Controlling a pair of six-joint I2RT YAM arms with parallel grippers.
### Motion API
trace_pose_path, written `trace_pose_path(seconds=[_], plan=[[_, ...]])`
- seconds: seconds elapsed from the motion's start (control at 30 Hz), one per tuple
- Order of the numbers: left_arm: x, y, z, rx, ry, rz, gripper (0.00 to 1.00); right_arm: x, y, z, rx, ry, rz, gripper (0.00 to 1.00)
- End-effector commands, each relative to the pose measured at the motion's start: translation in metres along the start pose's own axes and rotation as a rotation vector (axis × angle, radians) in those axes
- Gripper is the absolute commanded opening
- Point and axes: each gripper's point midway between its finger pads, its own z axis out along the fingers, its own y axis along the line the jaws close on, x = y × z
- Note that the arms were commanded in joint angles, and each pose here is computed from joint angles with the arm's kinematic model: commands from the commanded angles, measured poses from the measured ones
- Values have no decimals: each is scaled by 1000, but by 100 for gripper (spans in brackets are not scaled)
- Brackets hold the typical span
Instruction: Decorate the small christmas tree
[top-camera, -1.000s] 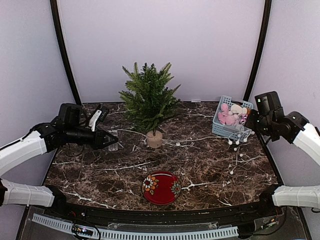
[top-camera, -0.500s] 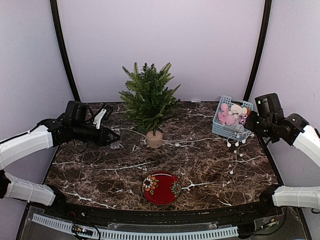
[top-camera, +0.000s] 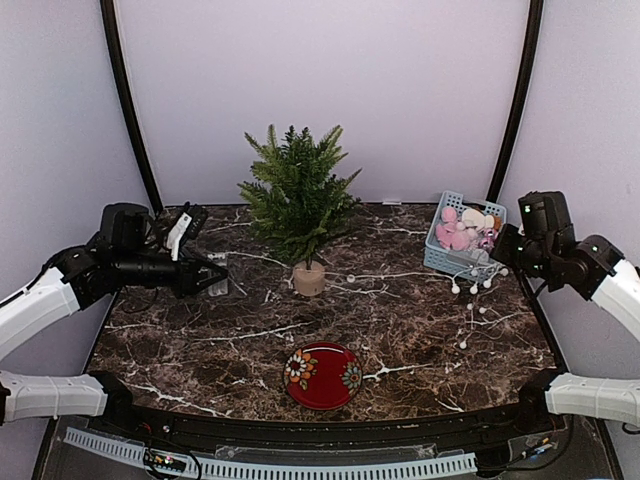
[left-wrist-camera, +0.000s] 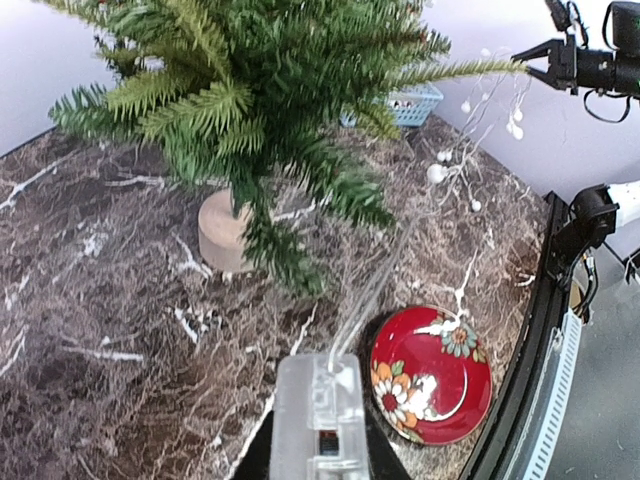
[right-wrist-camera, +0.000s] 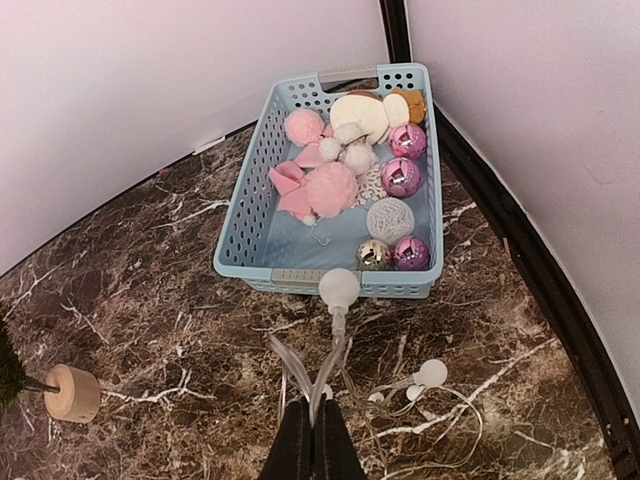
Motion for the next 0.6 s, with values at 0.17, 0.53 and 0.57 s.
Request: trace_pose_path(seconds=[0.17,0.53,0.57], plan=[[35,17,-5,-104,128,4,0,14,1,9,-28,19,34,0],[29,28,-1,-154,158,9,0,23,3,18,-29,38,38,0],[28,29,0,-157,161,12,0,22,3,19,-29,36,39,0]])
